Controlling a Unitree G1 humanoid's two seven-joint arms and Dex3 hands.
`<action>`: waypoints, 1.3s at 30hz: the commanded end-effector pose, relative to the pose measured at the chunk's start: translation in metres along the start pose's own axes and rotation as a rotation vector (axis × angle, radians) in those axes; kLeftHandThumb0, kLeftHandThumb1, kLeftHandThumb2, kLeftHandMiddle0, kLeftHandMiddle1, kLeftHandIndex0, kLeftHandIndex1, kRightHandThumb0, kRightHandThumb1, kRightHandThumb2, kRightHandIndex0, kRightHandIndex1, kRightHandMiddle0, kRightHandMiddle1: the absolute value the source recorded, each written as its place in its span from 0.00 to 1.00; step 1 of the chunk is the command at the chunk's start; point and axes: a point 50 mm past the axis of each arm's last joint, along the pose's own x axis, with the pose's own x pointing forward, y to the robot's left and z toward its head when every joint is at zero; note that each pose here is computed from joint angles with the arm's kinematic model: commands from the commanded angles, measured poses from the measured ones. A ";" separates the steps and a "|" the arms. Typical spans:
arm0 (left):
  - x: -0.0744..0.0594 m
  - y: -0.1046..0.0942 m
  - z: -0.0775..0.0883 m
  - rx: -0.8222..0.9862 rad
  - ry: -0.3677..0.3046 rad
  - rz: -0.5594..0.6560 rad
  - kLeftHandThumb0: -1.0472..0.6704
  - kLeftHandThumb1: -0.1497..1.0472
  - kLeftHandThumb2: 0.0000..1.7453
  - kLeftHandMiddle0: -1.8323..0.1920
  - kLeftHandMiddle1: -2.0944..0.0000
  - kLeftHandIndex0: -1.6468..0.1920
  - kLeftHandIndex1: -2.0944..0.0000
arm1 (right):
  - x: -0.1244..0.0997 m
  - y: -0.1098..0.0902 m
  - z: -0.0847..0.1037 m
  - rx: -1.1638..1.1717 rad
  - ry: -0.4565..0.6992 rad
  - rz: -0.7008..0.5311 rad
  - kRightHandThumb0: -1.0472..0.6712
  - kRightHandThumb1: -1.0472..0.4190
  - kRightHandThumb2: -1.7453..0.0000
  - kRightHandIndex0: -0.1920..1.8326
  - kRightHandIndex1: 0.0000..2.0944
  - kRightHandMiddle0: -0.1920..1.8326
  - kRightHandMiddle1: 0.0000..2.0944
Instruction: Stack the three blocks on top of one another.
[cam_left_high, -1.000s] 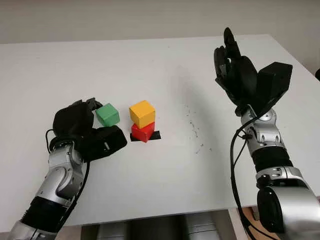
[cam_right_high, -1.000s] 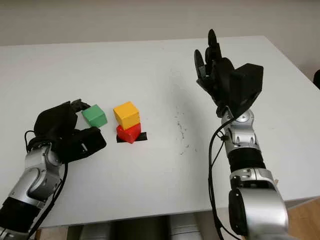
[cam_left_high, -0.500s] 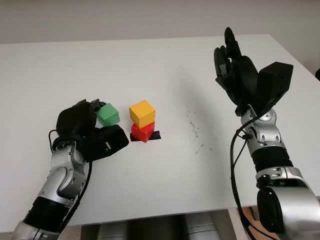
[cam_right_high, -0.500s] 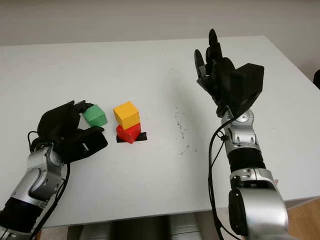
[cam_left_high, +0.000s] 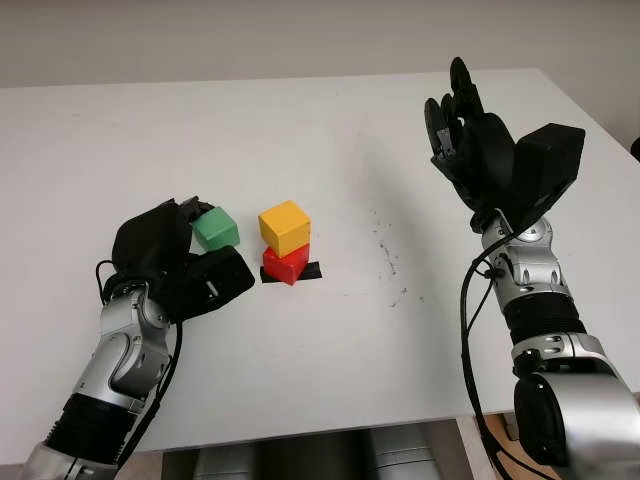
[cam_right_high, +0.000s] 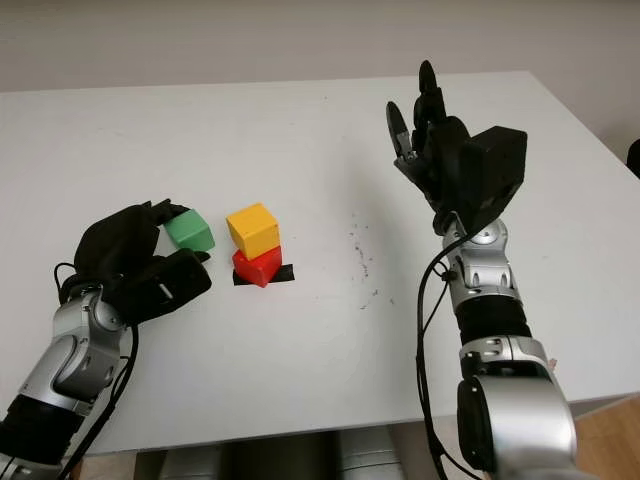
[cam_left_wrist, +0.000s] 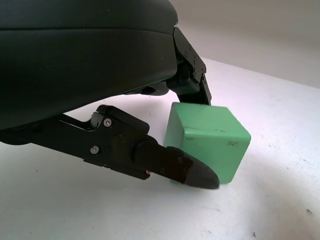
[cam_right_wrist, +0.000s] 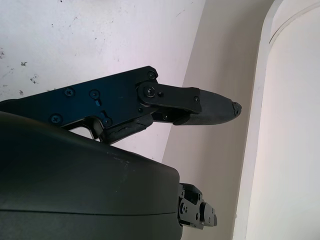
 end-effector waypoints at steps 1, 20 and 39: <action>-0.001 0.000 -0.001 0.017 -0.002 0.025 0.43 1.00 0.05 0.74 0.97 0.72 0.50 | 0.003 -0.001 0.009 -0.005 -0.033 -0.002 0.23 0.00 0.72 0.00 0.00 0.03 0.03; 0.005 0.025 0.002 -0.114 -0.082 0.063 0.45 1.00 0.05 0.68 0.97 0.77 0.27 | 0.003 0.004 0.009 -0.017 -0.012 0.031 0.24 0.00 0.73 0.00 0.00 0.03 0.03; 0.031 0.128 0.028 -0.311 -0.336 -0.246 0.44 0.97 0.03 0.66 0.97 0.72 0.30 | -0.008 0.047 0.001 -0.006 0.053 0.245 0.22 0.00 0.72 0.00 0.00 0.00 0.01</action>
